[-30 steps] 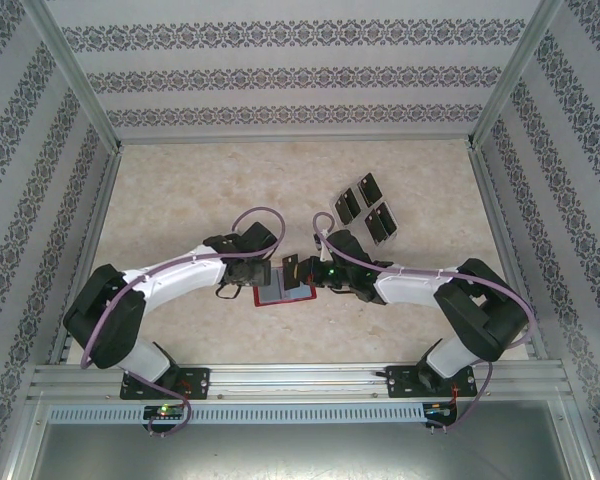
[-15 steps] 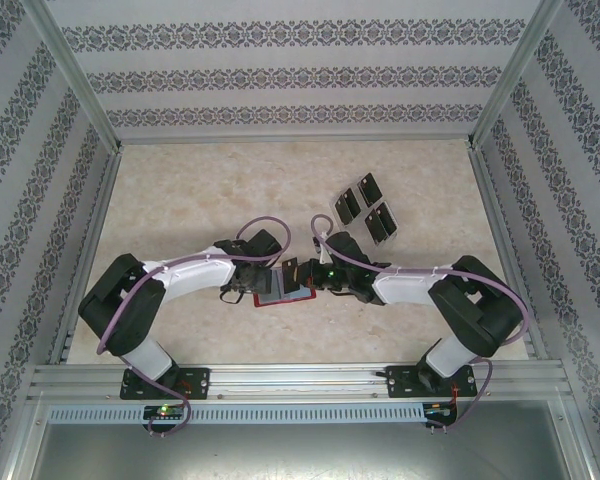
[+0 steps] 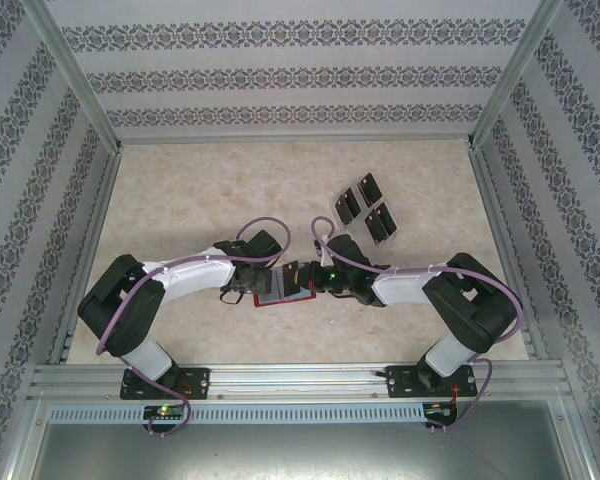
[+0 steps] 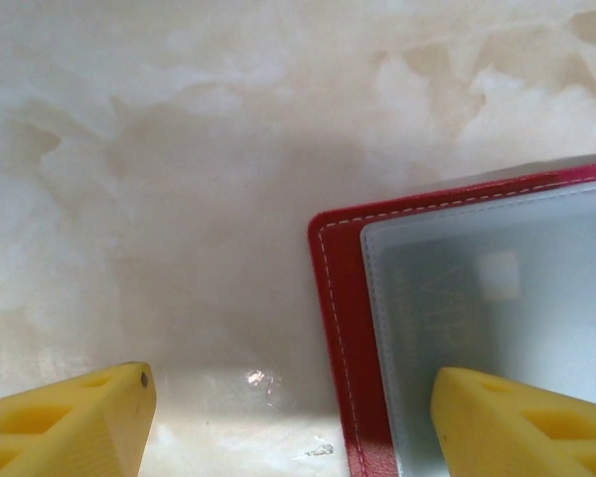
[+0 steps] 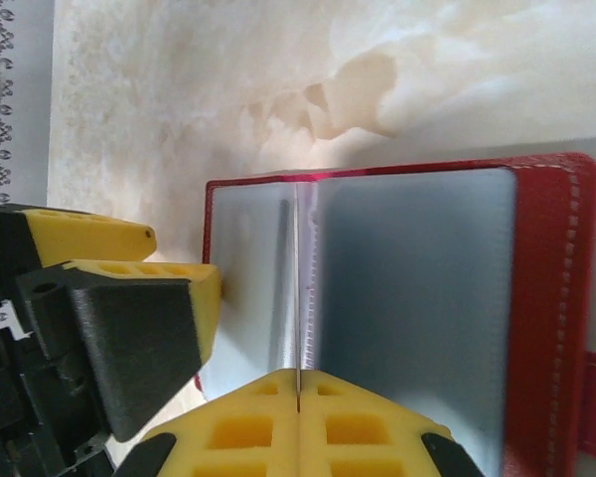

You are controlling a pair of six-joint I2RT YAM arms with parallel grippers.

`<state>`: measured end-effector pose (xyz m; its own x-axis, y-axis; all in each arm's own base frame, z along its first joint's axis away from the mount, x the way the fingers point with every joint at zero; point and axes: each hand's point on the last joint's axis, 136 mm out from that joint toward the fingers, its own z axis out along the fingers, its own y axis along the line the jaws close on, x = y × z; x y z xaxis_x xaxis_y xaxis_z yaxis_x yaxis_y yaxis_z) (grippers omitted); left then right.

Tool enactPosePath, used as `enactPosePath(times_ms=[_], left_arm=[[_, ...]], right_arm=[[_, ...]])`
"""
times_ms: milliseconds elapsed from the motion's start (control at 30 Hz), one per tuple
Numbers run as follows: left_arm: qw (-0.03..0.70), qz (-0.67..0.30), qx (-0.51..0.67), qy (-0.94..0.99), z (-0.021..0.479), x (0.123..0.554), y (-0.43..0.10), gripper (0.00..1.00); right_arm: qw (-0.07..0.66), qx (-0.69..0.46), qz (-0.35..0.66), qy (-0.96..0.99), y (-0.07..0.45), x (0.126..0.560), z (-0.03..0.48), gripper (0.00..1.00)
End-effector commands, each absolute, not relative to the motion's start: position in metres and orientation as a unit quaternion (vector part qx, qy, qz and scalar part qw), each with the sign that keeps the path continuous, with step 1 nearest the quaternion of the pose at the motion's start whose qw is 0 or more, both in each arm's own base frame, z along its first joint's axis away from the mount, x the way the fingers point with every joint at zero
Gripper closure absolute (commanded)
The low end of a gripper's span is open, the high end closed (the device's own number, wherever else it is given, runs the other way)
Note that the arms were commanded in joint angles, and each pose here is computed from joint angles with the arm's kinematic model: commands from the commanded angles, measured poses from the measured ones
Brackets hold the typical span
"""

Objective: Put the credit cards into the card holder
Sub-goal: Insert the credit card into the card slot.

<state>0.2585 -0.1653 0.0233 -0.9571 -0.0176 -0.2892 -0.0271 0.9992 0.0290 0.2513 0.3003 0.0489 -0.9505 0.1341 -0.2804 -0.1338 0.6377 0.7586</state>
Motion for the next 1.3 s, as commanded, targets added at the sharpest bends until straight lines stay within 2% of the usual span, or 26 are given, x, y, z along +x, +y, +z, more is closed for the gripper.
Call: enactPosePath(times_ms=[0, 800, 1267], left_arm=[[0.116, 0.063, 0.003, 0.991, 0.008, 0.238, -0.145, 0.25], [0.115, 0.06, 0.001, 0.992, 0.006, 0.239, -0.147, 0.26], [0.114, 0.058, 0.0, 0.992, 0.006, 0.237, -0.147, 0.26]], right_arm=[[0.158, 0.003, 0.433, 0.887, 0.3, 0.254, 0.047, 1.0], [0.132, 0.005, 0.479, 0.868, 0.315, 0.251, 0.05, 1.0], [0.119, 0.058, 0.475, 0.87, 0.304, 0.243, 0.037, 1.0]])
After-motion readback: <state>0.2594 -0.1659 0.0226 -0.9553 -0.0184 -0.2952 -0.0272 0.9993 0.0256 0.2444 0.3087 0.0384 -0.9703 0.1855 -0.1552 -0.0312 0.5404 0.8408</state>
